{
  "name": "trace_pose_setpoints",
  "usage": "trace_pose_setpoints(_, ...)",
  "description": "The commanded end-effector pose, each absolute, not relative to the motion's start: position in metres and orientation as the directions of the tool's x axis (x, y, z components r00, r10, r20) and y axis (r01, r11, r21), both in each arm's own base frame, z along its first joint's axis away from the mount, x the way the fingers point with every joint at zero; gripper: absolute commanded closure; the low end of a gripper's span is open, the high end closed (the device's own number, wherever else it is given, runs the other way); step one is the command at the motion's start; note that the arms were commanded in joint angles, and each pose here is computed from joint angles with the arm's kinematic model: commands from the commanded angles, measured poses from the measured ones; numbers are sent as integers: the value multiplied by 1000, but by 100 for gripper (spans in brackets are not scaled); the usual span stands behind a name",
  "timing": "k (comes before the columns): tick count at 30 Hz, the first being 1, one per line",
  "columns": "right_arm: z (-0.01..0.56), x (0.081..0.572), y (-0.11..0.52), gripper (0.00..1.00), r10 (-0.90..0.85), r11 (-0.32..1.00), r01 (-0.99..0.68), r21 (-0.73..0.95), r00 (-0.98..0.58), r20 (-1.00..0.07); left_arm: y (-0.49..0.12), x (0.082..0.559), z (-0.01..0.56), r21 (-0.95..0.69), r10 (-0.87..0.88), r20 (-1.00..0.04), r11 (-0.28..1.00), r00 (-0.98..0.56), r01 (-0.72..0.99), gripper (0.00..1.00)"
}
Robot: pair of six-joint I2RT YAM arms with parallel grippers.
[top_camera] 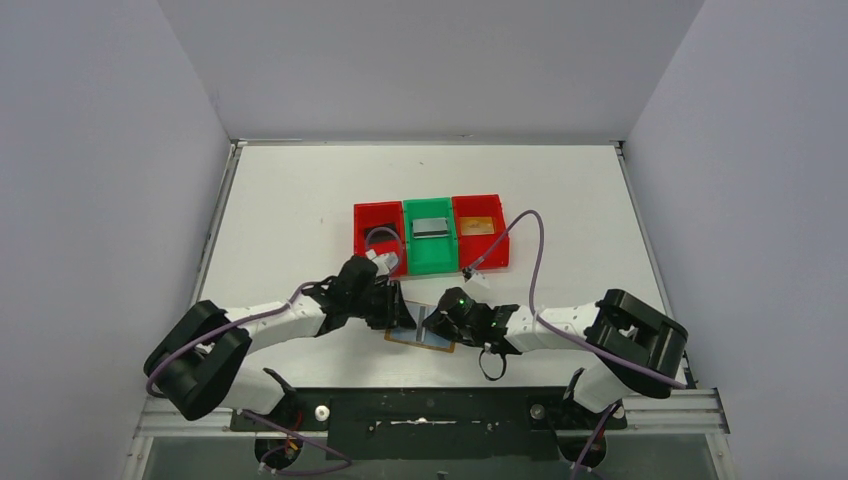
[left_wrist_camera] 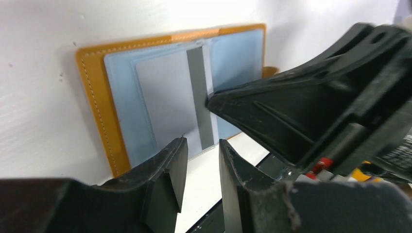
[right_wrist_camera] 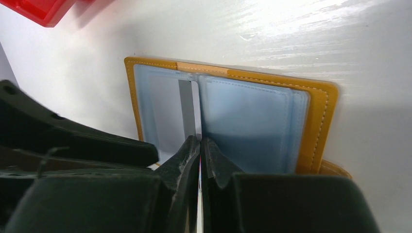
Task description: Take the credit cards out of the card holder
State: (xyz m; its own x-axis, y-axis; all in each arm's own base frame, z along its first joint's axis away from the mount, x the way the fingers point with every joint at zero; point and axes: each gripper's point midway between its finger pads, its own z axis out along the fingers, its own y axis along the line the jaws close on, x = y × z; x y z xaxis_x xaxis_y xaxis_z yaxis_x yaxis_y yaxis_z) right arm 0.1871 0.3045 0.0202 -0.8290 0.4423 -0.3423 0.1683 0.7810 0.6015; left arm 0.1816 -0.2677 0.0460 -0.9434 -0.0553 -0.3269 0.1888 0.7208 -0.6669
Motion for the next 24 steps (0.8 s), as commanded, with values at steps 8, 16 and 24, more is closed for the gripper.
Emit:
trace_pose_setpoints(8,22,193,311,94,467,737,161,657,-824,-321,-249,187,18,-527,-57,-338,839,-939,139,81)
trace_pose_setpoints(16,23,192,317,87,469,712,151,686,-830,-303,-245,188,17,-511,-63,-343,850,-937,130,86)
trace_pose_setpoints(24,27,189,313,96,478,690,138,711,-824,-303,-240,189,16,-491,-67,-345,863,-936,120,88)
